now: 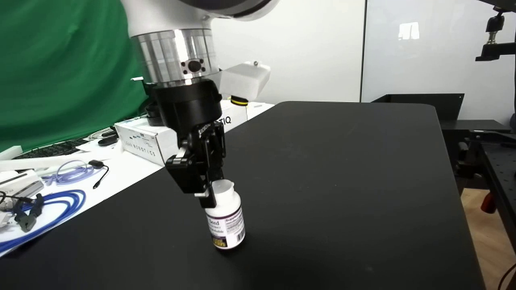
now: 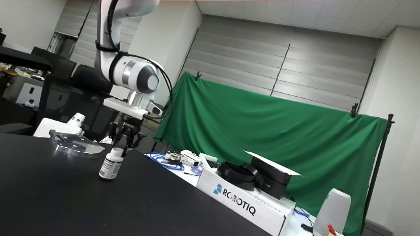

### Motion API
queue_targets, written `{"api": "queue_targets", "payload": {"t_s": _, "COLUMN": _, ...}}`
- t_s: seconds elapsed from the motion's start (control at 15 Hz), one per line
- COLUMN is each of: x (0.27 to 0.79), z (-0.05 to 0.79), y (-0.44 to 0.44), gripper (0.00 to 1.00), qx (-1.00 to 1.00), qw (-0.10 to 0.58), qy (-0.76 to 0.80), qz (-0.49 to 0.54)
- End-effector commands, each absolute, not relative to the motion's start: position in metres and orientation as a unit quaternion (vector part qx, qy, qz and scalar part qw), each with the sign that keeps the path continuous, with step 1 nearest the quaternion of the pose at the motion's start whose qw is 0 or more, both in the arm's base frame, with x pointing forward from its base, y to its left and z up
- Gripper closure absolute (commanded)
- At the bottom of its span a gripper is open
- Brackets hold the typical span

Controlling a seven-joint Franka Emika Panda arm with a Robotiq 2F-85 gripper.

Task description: Slide the medicine bottle to the left.

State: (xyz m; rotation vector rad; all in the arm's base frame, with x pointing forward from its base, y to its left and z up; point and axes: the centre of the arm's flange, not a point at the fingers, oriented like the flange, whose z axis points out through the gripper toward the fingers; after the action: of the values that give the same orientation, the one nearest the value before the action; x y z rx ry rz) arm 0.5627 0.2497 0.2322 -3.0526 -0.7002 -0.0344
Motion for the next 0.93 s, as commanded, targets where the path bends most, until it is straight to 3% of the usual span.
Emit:
{"api": "queue_targets", "payload": {"t_s": 0.0, "x": 0.583, "z": 0.227, "y": 0.27, "gripper": 0.81, "qx": -0.97, "qw": -0.006, "qy": -0.243, "qz": 0.006}}
{"api": "queue_targets", "payload": {"t_s": 0.07, "x": 0.585, "z": 0.228, "y": 0.272, "gripper": 0.31, "qx": -0.969, "qw": -0.009, "qy": -0.246, "qz": 0.008}}
{"api": "queue_targets", "payload": {"t_s": 0.13, "x": 0.586, "z": 0.23, "y": 0.274, "gripper": 0.3, "qx": -0.968, "qw": -0.012, "qy": -0.249, "qz": 0.01}}
{"api": "queue_targets", "payload": {"t_s": 0.47, "x": 0.595, "z": 0.265, "y": 0.268, "gripper": 0.01, "qx": -0.968, "qw": -0.018, "qy": -0.248, "qz": 0.002}}
{"api": "queue_targets", "payload": {"t_s": 0.87, "x": 0.593, "z": 0.283, "y": 0.261, "gripper": 0.0, "qx": -0.968, "qw": -0.017, "qy": -0.249, "qz": -0.002}}
